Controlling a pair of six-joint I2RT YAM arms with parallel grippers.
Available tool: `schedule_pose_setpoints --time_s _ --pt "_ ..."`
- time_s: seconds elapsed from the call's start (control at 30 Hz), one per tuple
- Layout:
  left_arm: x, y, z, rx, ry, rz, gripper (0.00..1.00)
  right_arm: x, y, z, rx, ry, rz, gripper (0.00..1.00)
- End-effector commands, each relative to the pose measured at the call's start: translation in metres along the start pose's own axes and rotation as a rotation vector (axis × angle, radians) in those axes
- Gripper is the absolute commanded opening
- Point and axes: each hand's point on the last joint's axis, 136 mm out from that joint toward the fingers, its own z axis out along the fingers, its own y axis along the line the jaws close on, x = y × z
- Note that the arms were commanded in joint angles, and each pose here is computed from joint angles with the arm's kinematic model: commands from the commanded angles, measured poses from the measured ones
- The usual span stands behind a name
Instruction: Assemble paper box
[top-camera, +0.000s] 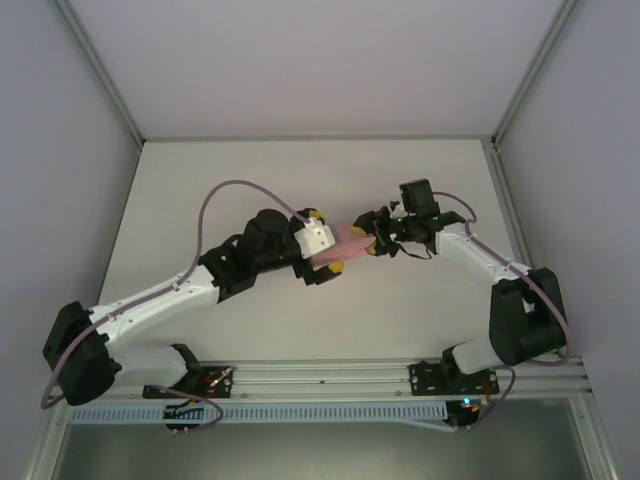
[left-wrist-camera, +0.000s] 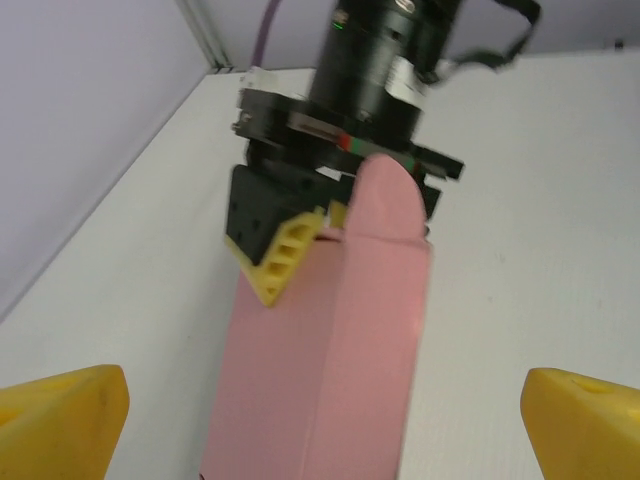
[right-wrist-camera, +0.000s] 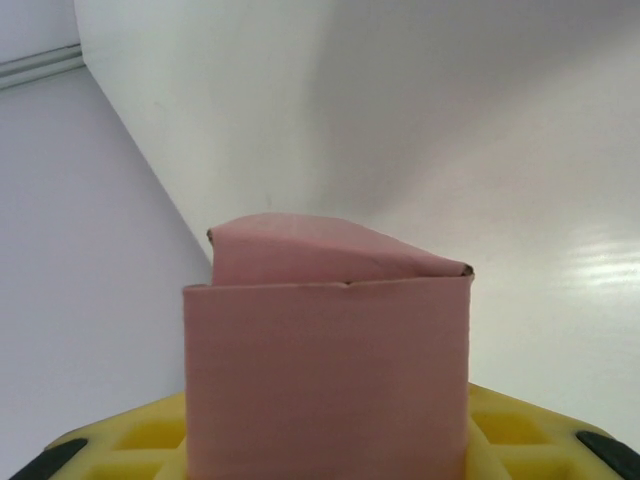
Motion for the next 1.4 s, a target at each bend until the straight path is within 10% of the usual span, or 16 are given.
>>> schedule_pose_setpoints --time_s 0.0,0.6,0.97,1.37 --pt "0.031 -0.001 0.005 -0.072 0.152 0.202 1.0 0.014 0.004 0.0 -0.053 0.119 0.133 0.38" --pt "0.074 0.008 0.024 -0.117 0.341 0.28 0.98 0.017 0.01 -0.001 -0.12 0.182 0.186 0.4" --pt "0.063 0.018 0.022 -0.154 0.306 0.29 0.51 0.026 0.001 -0.003 -0.096 0.209 0.171 0.43" --pt "0.066 0.016 0.017 -0.037 0.318 0.273 0.37 0.003 0.007 -0.05 -0.022 -0.085 -0.135 1.0"
